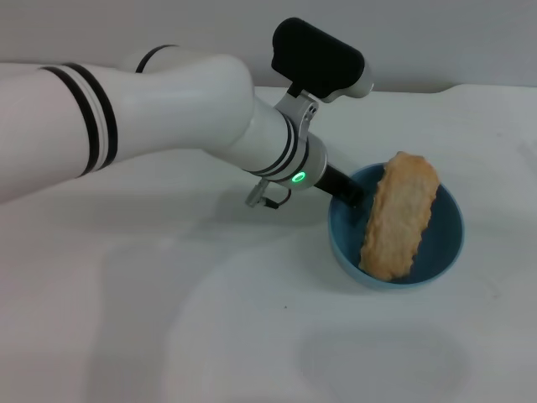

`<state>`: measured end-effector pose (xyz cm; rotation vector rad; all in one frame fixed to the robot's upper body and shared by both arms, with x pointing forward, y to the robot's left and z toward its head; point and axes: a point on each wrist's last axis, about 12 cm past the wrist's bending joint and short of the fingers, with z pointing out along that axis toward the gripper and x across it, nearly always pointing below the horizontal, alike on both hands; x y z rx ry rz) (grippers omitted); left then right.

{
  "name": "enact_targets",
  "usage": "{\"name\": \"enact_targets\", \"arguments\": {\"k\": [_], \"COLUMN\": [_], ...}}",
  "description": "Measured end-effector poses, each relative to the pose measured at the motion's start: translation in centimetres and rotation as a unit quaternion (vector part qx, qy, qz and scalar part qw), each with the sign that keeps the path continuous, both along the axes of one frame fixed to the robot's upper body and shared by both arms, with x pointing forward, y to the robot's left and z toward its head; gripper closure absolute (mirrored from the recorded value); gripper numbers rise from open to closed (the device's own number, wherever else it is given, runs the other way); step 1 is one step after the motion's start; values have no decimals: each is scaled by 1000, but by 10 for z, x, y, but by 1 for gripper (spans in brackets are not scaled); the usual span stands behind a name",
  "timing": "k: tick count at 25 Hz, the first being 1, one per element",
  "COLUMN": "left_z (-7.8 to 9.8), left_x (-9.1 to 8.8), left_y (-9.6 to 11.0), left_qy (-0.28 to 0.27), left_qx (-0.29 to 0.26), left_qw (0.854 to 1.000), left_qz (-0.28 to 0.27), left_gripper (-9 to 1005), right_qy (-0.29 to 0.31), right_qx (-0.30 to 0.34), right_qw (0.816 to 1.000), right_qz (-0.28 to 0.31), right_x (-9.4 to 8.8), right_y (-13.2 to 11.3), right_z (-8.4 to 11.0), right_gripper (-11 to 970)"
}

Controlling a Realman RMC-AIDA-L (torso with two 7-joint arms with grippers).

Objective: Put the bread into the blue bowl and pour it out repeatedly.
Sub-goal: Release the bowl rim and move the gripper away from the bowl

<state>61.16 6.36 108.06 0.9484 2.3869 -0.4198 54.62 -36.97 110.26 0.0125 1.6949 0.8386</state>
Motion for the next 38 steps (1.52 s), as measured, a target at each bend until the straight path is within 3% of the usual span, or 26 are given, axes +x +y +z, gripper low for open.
{"name": "enact_targets", "arguments": {"k": [23, 32, 38], "left_z": [-6, 1, 16], "left_x": [-1, 3, 11], "left_y": [7, 8, 14], "left_qy": [8, 14, -21], "left_qx": [-10, -36, -77], "left_qw": [1000, 998, 995], "left_qz": [20, 40, 57], "left_gripper": [979, 673, 453], "right_qy": [5, 6, 42], "right_qx": [-13, -28, -73], "right_qw": [1000, 999, 996], "right_qz": [-19, -17, 4], "right_x": [2, 2, 5], "right_y": [0, 0, 1], "right_z": [-5, -10, -18], "right_gripper": [413, 393, 380]}}
